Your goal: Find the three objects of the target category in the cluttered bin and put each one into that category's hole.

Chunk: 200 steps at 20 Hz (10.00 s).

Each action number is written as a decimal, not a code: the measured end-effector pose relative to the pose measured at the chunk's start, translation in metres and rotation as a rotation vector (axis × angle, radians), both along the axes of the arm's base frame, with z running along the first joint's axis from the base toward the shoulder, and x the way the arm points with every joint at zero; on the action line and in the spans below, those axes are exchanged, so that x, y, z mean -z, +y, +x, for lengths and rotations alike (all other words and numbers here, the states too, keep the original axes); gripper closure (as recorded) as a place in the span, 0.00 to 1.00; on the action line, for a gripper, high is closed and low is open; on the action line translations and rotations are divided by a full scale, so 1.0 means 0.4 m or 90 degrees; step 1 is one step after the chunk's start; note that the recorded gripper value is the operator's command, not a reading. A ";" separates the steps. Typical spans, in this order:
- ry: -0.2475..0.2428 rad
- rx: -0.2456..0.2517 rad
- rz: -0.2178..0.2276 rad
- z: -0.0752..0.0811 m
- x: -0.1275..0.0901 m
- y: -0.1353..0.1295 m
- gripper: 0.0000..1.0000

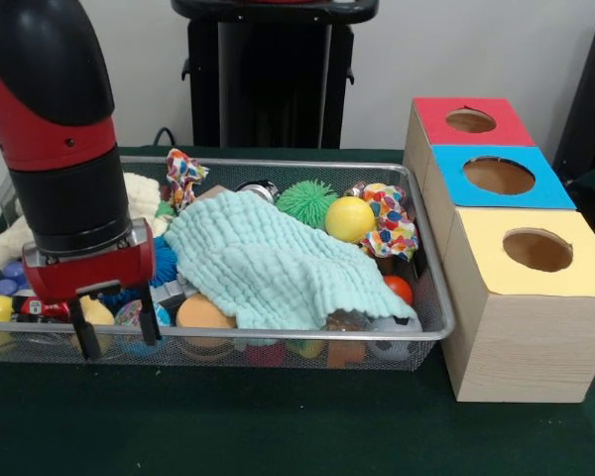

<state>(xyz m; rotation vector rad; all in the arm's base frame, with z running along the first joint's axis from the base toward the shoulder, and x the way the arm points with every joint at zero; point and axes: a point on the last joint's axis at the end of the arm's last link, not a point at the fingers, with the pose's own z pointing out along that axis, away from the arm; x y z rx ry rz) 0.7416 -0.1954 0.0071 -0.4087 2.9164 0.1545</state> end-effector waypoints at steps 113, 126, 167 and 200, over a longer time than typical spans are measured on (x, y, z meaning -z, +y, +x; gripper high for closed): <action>0.021 0.049 0.049 -0.233 0.089 -0.109 0.00; 0.022 0.051 0.050 -0.236 0.091 -0.114 0.00; -0.005 0.062 0.055 -0.257 0.094 -0.122 0.00; -0.026 0.050 0.040 -0.265 0.074 -0.108 0.00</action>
